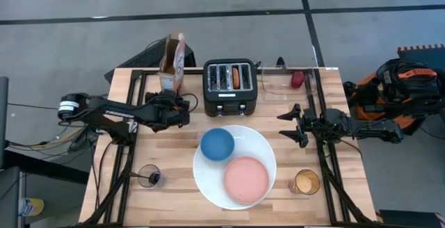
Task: Arrange a breakfast setting
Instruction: Pour the cereal into the blue bowl
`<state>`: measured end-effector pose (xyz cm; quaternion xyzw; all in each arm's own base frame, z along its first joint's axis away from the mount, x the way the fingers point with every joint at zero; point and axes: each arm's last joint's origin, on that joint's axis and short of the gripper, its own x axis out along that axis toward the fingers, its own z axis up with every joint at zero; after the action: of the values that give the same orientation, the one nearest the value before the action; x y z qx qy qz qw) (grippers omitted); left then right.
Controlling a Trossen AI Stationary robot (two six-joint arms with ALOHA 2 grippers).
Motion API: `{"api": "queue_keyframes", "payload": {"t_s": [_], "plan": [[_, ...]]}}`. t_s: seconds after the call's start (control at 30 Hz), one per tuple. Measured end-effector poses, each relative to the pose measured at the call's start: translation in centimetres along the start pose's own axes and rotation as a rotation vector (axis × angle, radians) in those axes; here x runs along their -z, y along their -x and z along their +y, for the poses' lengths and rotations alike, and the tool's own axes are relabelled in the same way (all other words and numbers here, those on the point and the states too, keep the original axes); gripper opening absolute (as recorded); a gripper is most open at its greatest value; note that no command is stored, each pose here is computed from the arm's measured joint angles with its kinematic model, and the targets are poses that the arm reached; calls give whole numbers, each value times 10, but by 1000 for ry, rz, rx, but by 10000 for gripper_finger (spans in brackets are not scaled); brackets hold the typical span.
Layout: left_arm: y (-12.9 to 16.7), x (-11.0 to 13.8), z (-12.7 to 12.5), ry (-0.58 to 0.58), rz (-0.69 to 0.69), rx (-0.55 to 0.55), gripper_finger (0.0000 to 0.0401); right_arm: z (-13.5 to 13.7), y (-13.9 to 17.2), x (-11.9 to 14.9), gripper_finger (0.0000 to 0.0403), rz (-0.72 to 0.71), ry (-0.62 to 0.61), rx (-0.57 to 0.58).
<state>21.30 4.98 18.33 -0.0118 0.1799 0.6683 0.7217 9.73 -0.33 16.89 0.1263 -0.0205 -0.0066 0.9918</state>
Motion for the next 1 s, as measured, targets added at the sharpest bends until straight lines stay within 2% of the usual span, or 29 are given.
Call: {"api": "queue_keyframes", "payload": {"t_s": [0.2,0.57,0.7,0.9,1.0], "plan": [[11,-19,15,-51,22,105,227,0,0,0,356,0,0,0],[31,-53,59,-110,-22,297,227,0,0,0,356,-1,0,-1],[37,-60,76,-123,-41,402,227,0,0,0,356,0,0,-1],[46,-65,97,-238,-86,580,227,0,0,0,356,0,0,-1],[50,-67,103,-236,-105,678,227,0,0,0,356,0,0,-1]]}}
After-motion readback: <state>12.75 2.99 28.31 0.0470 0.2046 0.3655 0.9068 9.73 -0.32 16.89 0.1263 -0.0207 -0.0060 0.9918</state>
